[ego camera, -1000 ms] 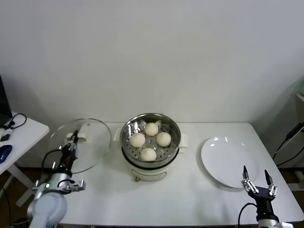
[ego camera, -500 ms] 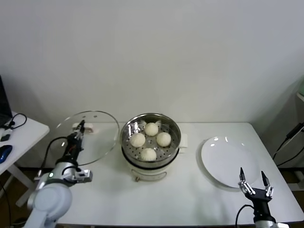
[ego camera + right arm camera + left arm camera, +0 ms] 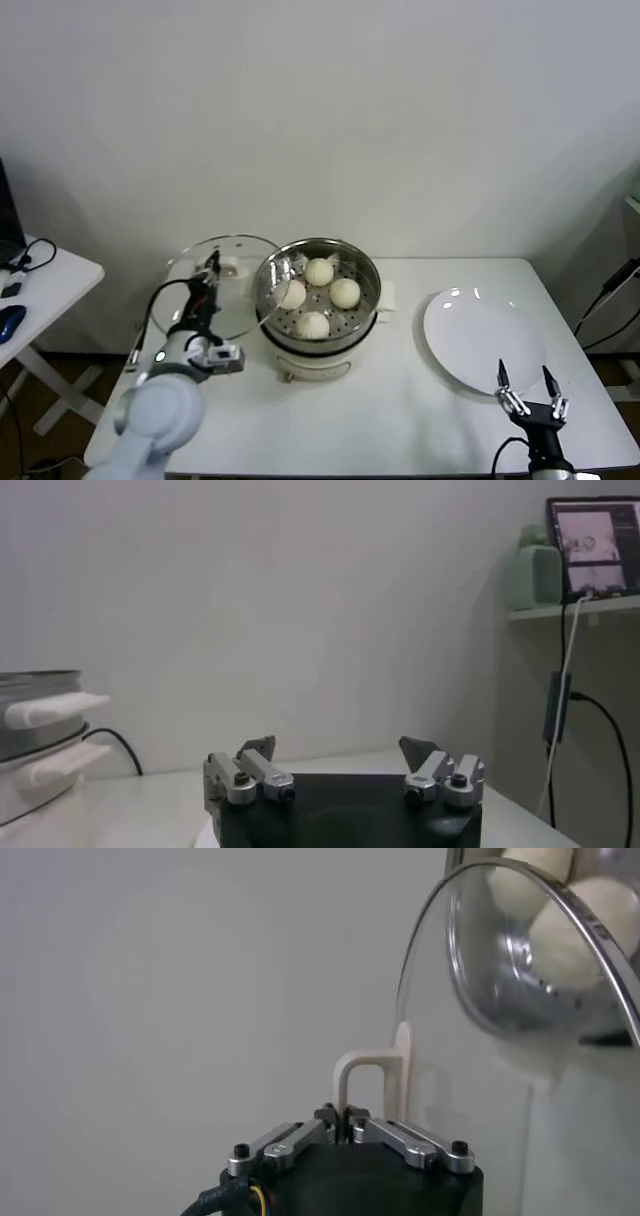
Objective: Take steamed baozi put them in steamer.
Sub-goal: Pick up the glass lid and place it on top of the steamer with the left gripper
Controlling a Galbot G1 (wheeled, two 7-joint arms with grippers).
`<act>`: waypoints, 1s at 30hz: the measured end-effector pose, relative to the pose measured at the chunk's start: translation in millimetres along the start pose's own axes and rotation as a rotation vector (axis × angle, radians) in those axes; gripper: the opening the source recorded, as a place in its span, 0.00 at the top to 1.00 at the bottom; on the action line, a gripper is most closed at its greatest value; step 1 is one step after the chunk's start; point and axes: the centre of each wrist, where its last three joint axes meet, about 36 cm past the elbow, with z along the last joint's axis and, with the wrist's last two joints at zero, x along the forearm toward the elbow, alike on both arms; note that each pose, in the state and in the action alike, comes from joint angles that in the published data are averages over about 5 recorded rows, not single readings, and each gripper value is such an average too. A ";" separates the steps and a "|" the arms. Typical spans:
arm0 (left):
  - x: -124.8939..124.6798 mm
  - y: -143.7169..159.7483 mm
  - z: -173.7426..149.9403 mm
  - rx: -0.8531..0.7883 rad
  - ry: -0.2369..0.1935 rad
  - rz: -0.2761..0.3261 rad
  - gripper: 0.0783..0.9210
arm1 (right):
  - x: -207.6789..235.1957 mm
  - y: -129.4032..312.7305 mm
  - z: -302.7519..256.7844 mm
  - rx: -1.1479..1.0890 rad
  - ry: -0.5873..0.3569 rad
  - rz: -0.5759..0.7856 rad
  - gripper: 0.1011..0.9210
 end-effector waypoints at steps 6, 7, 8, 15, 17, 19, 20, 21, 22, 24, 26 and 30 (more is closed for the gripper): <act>-7.5 4.4 -38.3 0.032 -0.014 -0.006 0.93 | -0.4 -1.8 1.3 0.009 0.006 -0.004 0.12; -8.6 5.2 -44.4 0.037 -0.017 -0.008 0.93 | -0.7 -2.0 1.5 0.009 0.007 -0.005 0.12; -9.7 5.9 -50.5 0.042 -0.020 -0.010 0.93 | -0.9 -2.0 1.7 0.010 0.008 -0.006 0.12; -15.2 8.9 -91.1 0.072 -0.044 -0.027 0.93 | -2.9 -1.9 4.3 0.013 0.015 -0.014 0.12; -15.8 8.3 -102.6 0.079 -0.053 -0.029 0.93 | -2.8 -2.3 4.9 0.013 0.017 -0.015 0.12; -15.6 6.4 -114.4 0.085 -0.063 -0.028 0.93 | -2.6 -2.9 5.2 0.014 0.018 -0.015 0.12; -15.3 5.3 -120.3 0.087 -0.068 -0.027 0.93 | -2.5 -3.4 5.2 0.015 0.019 -0.014 0.12; -14.9 4.0 -126.1 0.089 -0.073 -0.026 0.93 | -2.4 -4.0 5.1 0.016 0.019 -0.014 0.12; -14.5 2.7 -131.9 0.091 -0.078 -0.026 0.93 | -2.4 -4.7 4.9 0.016 0.019 -0.014 0.12; -13.8 0.3 -143.0 0.093 -0.088 -0.028 0.93 | -2.5 -6.2 4.3 0.018 0.018 -0.014 0.12; -14.0 -1.7 -153.2 0.093 -0.097 -0.032 0.93 | -2.7 -7.9 3.6 0.020 0.017 -0.014 0.12; -18.1 -5.9 -168.5 0.090 -0.110 -0.042 0.93 | -2.5 -11.3 2.3 0.023 0.016 -0.013 0.12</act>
